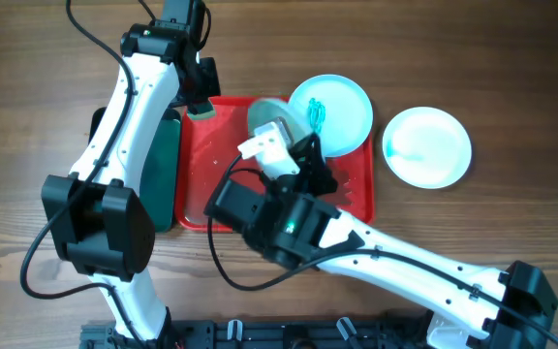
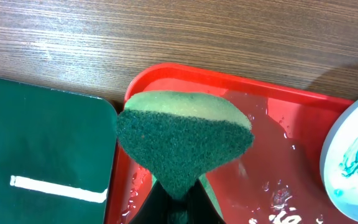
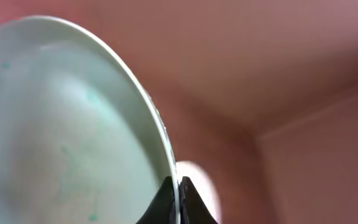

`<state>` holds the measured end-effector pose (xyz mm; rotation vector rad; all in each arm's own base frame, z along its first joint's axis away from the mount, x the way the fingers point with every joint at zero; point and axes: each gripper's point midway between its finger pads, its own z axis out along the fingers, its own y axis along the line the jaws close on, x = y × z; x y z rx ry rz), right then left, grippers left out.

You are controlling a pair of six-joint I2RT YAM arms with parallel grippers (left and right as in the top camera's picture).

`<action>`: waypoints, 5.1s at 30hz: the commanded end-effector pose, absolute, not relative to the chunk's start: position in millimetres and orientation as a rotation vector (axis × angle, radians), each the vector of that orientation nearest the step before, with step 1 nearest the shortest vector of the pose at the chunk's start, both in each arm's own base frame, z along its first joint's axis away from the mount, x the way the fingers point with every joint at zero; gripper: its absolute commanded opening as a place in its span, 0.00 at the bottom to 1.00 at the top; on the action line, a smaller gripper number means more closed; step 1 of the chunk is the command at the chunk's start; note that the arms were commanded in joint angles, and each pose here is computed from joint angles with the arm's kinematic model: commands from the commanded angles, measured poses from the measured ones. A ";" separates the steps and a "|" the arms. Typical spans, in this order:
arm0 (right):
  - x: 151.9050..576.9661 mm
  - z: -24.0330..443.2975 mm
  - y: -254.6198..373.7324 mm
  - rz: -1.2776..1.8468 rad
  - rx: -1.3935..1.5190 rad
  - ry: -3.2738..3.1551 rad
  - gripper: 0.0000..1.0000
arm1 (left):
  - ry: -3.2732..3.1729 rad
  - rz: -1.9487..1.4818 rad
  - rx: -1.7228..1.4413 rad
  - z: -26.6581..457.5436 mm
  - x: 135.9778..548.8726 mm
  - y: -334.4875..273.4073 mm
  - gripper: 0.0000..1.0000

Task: Clean dirty plates on tray and stack at the side

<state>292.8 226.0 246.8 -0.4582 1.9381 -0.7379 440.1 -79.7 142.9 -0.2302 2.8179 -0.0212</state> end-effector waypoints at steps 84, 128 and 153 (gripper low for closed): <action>384.8 74.5 103.7 0.389 0.378 2.844 0.36 | 2.837 -0.073 -0.245 139.8 437.2 -84.6 0.07; 357.5 2.0 225.8 0.798 -0.127 3.019 0.04 | 2.815 -0.082 -0.244 141.2 442.5 -85.8 0.07; 369.8 -17.1 229.8 1.050 0.212 2.897 0.04 | 3.077 -0.150 -0.227 75.2 415.1 -102.1 0.04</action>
